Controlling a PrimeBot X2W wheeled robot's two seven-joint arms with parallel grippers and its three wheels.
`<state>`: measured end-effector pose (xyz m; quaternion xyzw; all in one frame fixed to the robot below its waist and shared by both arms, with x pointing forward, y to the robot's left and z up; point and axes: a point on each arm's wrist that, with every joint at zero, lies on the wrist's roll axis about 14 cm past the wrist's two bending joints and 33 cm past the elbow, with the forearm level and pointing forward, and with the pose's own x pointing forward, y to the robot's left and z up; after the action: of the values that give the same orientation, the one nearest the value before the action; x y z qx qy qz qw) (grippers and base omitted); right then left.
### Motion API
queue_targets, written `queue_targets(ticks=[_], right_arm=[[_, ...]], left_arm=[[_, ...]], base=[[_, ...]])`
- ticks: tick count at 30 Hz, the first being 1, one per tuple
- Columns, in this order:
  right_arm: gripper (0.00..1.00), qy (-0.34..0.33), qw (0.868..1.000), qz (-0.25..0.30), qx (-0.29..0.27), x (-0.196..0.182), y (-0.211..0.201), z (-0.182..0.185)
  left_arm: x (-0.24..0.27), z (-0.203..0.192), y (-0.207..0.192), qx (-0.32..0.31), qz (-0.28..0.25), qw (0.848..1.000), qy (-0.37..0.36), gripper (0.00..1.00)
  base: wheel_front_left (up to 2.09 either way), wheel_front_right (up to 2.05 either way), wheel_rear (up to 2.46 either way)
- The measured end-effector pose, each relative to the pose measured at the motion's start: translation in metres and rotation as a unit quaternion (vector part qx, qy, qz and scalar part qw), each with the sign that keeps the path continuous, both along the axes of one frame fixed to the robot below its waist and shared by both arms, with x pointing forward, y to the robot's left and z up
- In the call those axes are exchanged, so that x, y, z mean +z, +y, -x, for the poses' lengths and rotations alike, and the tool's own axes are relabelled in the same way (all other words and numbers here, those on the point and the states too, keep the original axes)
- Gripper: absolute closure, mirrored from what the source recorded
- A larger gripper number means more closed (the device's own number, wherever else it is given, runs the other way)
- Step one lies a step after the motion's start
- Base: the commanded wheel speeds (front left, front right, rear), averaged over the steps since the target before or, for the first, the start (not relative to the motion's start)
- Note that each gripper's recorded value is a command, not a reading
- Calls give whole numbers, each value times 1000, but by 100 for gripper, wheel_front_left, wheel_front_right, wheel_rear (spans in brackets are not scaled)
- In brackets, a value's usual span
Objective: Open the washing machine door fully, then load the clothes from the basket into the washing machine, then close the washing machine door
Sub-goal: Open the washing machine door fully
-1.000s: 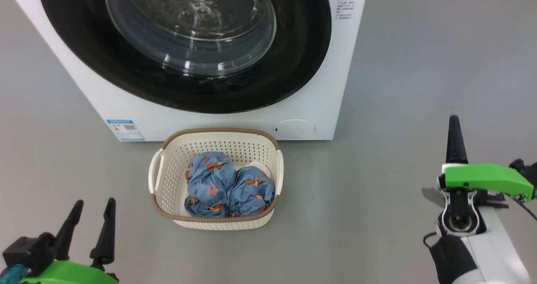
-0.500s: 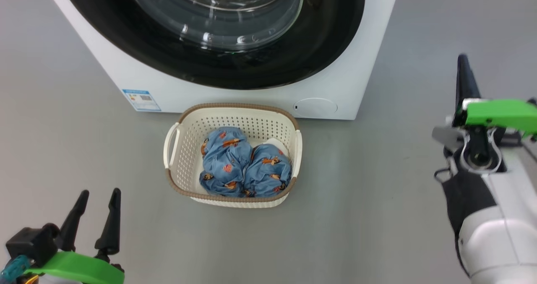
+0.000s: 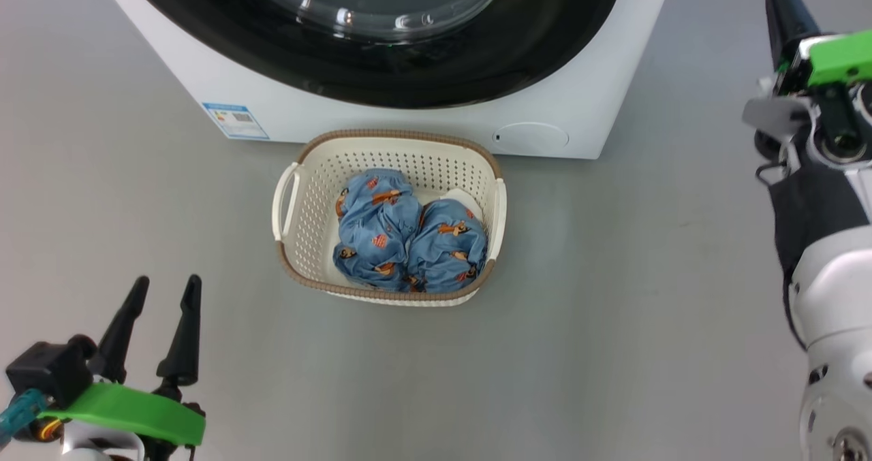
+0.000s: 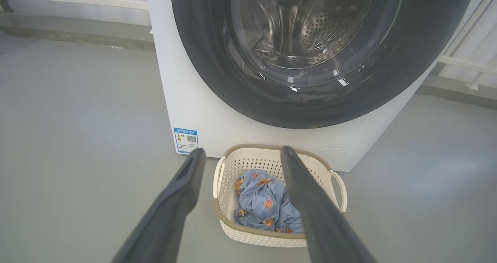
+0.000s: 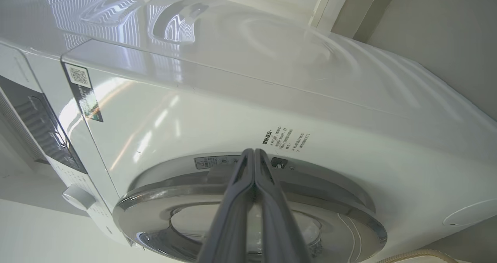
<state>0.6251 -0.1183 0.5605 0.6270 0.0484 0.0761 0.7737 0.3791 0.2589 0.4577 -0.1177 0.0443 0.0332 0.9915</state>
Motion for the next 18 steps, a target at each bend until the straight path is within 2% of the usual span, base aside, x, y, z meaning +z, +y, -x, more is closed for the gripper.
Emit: queue_targets(ticks=[18], right_arm=[[100,19,991,53,118,6,49,-63]], left_arm=[[-15,-24,5,5,11,1000,15,0]], base=[[0,0,0]])
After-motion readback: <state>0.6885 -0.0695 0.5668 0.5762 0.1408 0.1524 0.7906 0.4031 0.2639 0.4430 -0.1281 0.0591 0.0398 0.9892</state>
